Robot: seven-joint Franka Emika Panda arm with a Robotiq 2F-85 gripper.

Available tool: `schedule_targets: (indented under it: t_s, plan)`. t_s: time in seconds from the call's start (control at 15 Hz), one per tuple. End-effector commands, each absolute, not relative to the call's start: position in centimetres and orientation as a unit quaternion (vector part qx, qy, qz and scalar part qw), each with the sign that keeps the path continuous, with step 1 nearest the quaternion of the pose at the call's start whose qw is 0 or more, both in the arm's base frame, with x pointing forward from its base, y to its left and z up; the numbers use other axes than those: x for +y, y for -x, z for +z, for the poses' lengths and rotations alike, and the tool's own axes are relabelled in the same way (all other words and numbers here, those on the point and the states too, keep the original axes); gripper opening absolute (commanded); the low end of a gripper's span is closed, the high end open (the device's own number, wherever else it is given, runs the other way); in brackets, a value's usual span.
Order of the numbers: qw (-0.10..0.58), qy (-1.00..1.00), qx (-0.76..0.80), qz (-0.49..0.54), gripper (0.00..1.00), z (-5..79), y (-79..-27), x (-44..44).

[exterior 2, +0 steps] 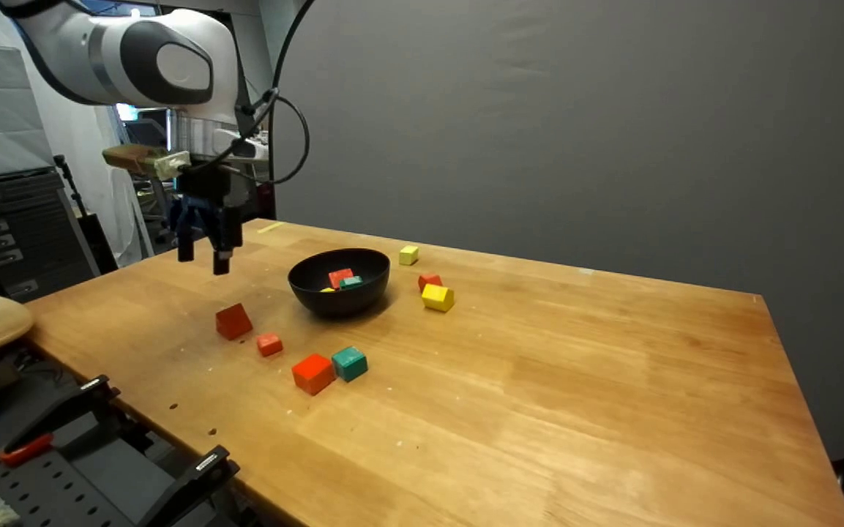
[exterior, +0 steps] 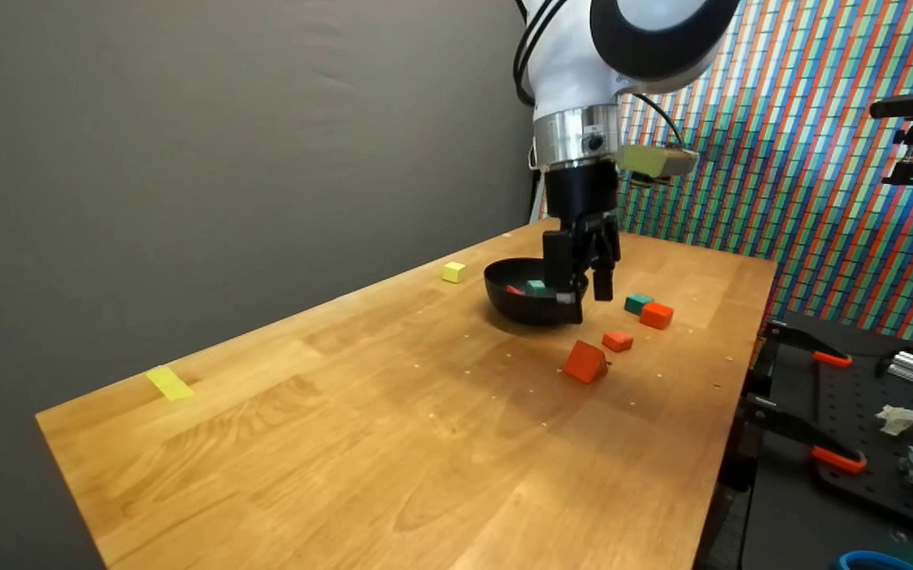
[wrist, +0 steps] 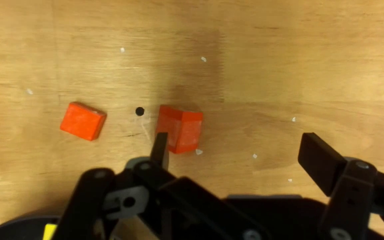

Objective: Put all the blocks inside the black bowl

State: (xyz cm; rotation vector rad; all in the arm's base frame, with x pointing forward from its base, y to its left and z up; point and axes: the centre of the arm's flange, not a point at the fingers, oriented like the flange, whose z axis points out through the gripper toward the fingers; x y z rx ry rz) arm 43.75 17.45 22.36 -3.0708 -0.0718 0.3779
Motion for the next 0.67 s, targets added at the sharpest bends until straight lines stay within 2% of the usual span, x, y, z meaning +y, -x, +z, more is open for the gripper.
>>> schedule_targets:
  t_s: [0.0, 0.27, 0.6]
  plan:
    - [0.02, 0.993, -0.007, 0.113, 1.0, 17.2, -43.1, 18.6]
    - [0.003, 0.993, 0.014, 0.117, 1.0, 13.9, -41.8, 18.8]
    - [-0.026, 0.995, 0.068, 0.07, 1.0, 12.9, -41.4, 18.6]
